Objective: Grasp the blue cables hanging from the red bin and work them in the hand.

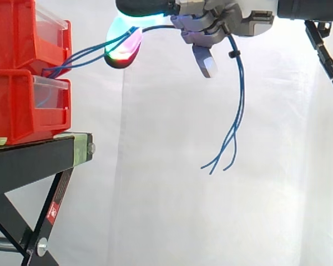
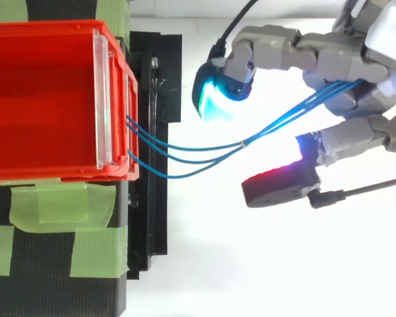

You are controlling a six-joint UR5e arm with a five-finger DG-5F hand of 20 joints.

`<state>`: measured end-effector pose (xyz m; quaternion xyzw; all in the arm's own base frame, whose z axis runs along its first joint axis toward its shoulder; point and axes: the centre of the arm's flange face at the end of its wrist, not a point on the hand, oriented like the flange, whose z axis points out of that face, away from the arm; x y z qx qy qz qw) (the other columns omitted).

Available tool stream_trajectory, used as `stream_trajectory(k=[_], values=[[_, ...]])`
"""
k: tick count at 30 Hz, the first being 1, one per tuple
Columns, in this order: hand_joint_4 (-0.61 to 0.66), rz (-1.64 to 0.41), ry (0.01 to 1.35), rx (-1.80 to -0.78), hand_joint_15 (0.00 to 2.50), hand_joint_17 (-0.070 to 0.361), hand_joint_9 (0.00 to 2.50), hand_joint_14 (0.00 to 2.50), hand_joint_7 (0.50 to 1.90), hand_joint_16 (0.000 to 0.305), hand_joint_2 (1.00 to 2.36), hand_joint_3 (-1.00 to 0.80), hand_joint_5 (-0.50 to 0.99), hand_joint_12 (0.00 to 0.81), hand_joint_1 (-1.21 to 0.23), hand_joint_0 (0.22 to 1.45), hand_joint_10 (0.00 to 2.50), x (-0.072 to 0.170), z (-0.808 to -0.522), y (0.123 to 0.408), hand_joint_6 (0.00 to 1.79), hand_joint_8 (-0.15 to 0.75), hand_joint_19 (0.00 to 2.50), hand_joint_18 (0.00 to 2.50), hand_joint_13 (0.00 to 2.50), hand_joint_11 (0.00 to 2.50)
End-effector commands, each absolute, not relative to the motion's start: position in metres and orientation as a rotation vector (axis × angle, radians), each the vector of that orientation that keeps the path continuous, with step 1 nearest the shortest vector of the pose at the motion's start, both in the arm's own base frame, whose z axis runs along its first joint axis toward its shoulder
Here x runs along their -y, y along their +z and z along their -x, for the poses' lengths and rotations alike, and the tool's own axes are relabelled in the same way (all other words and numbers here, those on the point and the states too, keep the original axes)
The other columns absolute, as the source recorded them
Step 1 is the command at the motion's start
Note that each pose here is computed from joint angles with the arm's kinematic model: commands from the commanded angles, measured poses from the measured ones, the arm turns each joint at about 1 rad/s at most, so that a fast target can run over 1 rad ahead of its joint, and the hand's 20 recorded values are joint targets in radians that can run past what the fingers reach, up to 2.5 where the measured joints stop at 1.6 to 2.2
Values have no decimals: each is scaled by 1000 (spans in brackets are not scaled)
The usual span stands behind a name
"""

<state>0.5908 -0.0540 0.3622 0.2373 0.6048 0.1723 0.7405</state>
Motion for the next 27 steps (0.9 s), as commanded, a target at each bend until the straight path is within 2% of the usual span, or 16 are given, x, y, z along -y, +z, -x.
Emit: stream_trajectory(k=[1, 10, 15, 27], values=[[295, -528, 371, -1325, 1461, 139, 1601, 2500, 1286, 186, 1022, -526, 285, 470, -552, 1018, 2500, 54, -591, 362, 4, 350, 559, 2483, 1747, 2500], [302, -552, 347, -1326, 1461, 139, 1601, 2500, 1290, 186, 1013, -725, 260, 470, -585, 919, 2500, 54, -591, 358, 5, 350, 559, 2483, 1747, 2500], [301, -556, 346, -1347, 1461, 139, 1601, 2500, 1294, 186, 1010, -787, 255, 470, -593, 898, 2500, 51, -596, 344, 4, 350, 559, 2483, 1747, 2500], [301, -578, 321, -1342, 1461, 139, 1601, 2500, 1340, 186, 1004, -900, 275, 470, -649, 902, 2500, 40, -596, 344, 1, 350, 559, 2483, 1747, 2500]])
